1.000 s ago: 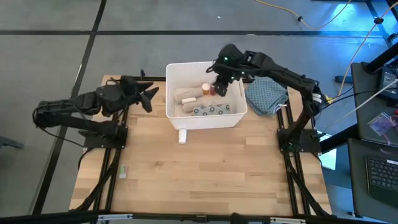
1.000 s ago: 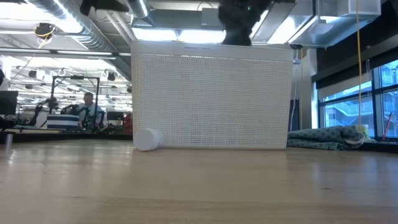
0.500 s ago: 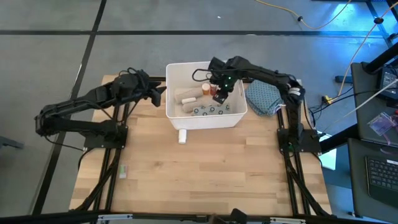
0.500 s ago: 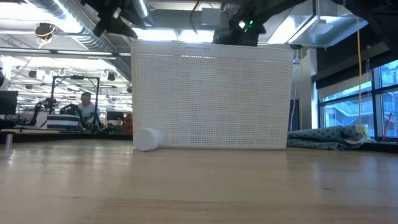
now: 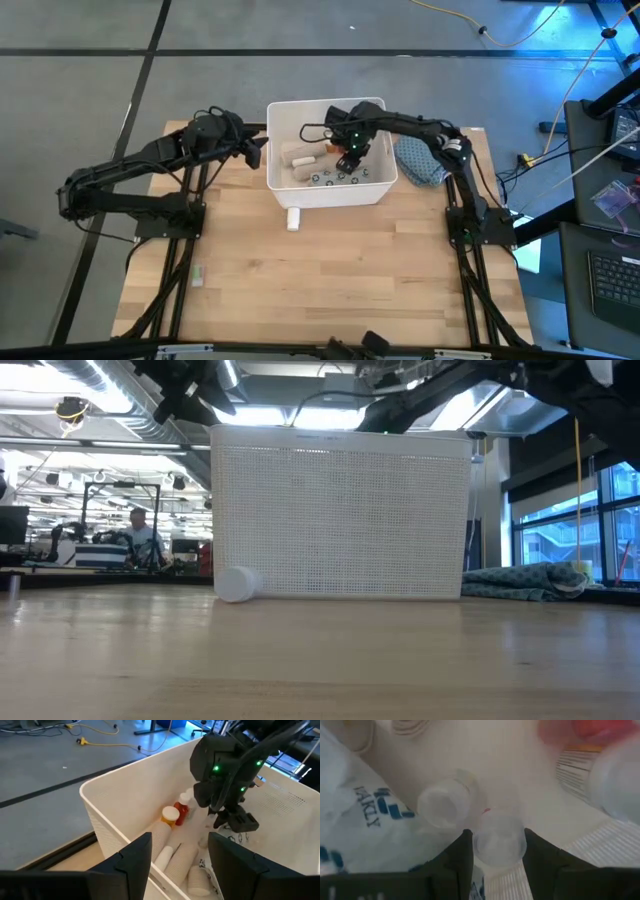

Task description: Pick & place medical supplies in basket/bin

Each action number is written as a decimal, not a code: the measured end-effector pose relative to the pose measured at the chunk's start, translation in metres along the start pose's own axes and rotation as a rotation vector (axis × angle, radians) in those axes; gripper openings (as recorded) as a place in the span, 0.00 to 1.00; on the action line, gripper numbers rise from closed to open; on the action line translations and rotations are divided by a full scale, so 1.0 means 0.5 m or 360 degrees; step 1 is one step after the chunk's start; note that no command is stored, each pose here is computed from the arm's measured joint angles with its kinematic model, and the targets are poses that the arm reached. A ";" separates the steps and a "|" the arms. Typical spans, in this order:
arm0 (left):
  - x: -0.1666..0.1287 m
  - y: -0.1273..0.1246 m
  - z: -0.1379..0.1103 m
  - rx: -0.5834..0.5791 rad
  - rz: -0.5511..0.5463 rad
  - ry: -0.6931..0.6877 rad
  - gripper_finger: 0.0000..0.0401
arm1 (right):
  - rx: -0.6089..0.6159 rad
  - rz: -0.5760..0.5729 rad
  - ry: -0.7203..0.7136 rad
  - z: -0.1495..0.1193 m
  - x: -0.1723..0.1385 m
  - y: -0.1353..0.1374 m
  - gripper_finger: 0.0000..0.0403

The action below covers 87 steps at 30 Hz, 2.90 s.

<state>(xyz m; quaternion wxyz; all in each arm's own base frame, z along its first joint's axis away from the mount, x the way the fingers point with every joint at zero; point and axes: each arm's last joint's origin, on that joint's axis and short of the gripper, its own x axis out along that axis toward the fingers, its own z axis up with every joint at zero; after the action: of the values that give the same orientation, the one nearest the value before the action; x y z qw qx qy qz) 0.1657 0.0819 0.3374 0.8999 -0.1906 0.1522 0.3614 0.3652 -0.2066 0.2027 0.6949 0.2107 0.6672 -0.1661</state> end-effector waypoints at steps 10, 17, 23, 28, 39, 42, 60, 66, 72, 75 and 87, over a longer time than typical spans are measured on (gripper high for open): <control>0.000 0.001 0.000 0.0000 0.0006 0.0000 0.47 | -0.0013 0.0002 -0.0057 0.010 0.006 0.000 0.42; 0.000 0.001 -0.007 0.0098 -0.0056 0.0081 0.47 | -0.0010 0.0013 -0.0057 0.010 0.006 0.000 0.55; -0.007 -0.001 -0.024 0.0392 -0.0070 0.0199 0.47 | 0.0000 0.0013 -0.0051 0.010 -0.008 0.000 0.65; -0.021 -0.009 -0.040 0.0514 -0.0118 0.0290 0.47 | -0.0005 -0.0013 -0.0170 0.026 -0.080 0.005 0.67; -0.069 -0.044 -0.095 0.0561 -0.0463 0.0647 0.42 | -0.0027 0.0006 -0.0769 0.021 -0.304 0.067 0.67; -0.083 -0.057 -0.121 0.0643 -0.0517 0.0816 0.40 | -0.0054 0.0080 -0.0836 -0.006 -0.336 0.113 0.67; -0.175 -0.145 -0.261 0.0204 -0.0241 0.1652 0.29 | -0.0344 0.0492 -0.0961 -0.156 -0.357 0.501 0.67; -0.190 -0.169 -0.295 -0.0072 0.0032 0.1650 0.28 | -0.0481 0.0400 -0.1044 -0.198 -0.355 0.556 0.67; -0.199 -0.189 -0.331 -0.0284 0.0283 0.1648 0.29 | -0.0615 0.0351 -0.0971 -0.235 -0.337 0.594 0.67; -0.203 -0.198 -0.350 -0.0349 0.0397 0.1698 0.30 | -0.0775 0.0267 -0.0874 -0.248 -0.291 0.613 0.67; -0.216 -0.220 -0.411 -0.0363 0.0709 0.1844 0.36 | -0.0889 0.0202 -0.0696 -0.245 -0.139 0.628 0.67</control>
<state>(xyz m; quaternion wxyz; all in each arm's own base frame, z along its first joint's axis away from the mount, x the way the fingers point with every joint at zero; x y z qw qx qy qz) 0.1410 -0.1483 0.2264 0.5487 -0.4139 0.6114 0.3921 0.4172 0.1215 0.2917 0.8609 0.0132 0.5080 0.0249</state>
